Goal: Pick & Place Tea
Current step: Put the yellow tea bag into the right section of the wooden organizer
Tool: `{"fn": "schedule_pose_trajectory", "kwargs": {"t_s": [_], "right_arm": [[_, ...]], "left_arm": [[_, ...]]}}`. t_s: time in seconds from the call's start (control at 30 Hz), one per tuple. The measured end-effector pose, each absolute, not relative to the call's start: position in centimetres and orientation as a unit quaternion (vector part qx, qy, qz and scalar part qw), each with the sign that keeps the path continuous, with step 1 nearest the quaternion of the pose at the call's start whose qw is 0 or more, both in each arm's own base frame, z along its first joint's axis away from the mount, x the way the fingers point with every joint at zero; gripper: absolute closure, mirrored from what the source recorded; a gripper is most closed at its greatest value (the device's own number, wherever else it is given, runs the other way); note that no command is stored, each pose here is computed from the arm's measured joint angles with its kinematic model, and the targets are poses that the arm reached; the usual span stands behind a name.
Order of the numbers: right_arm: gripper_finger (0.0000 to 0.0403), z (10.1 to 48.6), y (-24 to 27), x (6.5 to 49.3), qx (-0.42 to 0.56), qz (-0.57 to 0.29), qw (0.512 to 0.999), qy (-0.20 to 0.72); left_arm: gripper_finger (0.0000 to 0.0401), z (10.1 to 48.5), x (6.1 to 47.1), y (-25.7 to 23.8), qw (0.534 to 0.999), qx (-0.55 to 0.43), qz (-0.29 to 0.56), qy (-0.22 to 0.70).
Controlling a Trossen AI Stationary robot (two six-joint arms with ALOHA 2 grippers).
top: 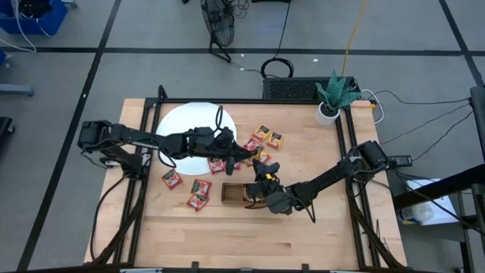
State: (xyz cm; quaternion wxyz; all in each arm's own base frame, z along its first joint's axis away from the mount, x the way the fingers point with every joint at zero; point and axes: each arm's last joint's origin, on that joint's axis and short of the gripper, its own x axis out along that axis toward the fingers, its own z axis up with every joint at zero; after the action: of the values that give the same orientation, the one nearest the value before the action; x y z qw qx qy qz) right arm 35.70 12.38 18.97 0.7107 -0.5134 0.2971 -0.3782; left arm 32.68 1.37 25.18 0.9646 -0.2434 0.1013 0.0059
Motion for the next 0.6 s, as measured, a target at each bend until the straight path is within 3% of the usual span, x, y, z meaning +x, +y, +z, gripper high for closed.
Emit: {"fn": "schedule_pose_trajectory", "kwargs": {"t_s": [0.1, 0.2, 0.6], "right_arm": [[0.0399, 19.0, 12.4, 35.7, -0.513, -0.378, 0.711, 0.297], [0.0399, 19.0, 12.4, 35.7, -0.514, -0.377, 0.712, 0.296], [0.0399, 18.9, 12.4, 35.7, -0.506, -0.381, 0.716, 0.293]], "left_arm": [[0.0394, 25.2, 32.7, 1.3, 0.966, -0.236, -0.004, 0.104], [0.0391, 25.2, 32.7, 1.6, 0.963, -0.248, -0.013, 0.107], [0.0289, 25.3, 32.6, 3.2, 0.945, -0.291, -0.042, 0.146]]}}
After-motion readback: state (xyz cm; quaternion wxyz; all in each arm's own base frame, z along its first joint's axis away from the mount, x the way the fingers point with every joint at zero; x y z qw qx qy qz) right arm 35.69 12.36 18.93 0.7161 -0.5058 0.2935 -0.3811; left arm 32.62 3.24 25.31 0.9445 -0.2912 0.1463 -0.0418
